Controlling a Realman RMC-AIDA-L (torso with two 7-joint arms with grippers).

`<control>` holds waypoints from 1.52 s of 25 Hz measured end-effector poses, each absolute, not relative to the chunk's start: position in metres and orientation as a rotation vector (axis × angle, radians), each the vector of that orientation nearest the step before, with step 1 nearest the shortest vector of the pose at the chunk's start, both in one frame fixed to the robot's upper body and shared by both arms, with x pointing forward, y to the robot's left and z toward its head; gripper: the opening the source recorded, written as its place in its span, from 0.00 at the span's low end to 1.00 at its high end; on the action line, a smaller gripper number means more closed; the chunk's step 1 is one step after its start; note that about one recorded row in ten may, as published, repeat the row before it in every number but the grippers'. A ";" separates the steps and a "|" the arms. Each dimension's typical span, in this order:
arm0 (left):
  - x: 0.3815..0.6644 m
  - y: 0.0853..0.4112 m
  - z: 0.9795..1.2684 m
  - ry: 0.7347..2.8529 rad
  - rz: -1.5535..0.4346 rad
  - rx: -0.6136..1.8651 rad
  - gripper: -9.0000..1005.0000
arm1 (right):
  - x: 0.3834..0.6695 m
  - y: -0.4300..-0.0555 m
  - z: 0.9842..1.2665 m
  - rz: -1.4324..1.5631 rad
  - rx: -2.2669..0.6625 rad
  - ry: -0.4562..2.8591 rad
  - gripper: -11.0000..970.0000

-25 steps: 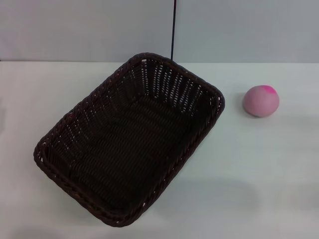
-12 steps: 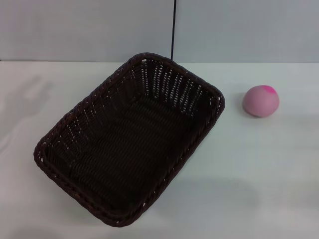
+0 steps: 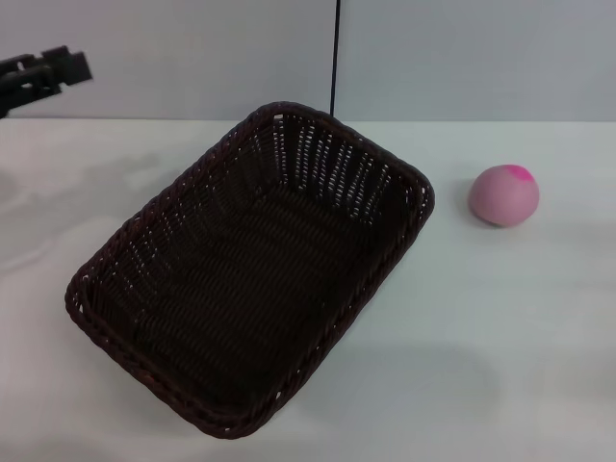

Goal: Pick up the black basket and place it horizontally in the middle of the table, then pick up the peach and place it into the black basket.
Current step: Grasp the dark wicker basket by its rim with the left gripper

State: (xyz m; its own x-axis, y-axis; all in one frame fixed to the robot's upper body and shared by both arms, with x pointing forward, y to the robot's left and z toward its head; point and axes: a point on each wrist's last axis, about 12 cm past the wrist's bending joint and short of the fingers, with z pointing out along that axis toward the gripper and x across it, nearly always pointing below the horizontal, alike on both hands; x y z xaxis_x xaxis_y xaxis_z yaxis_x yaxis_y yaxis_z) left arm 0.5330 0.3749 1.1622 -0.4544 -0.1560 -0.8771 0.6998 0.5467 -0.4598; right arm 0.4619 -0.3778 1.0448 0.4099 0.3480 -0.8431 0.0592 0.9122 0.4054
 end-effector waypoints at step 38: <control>0.573 0.305 1.142 2.234 -0.695 0.812 0.80 | 0.466 -0.381 1.036 0.171 0.458 1.207 0.51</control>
State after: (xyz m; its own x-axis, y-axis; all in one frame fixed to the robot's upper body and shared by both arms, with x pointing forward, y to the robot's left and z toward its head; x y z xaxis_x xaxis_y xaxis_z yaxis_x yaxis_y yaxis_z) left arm 0.5727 0.3051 1.1419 -0.5946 0.3556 -0.7211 0.7018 0.6671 -0.2498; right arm 0.4660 -0.3808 1.0363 0.3560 0.3656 -0.8600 0.1130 0.8967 0.4280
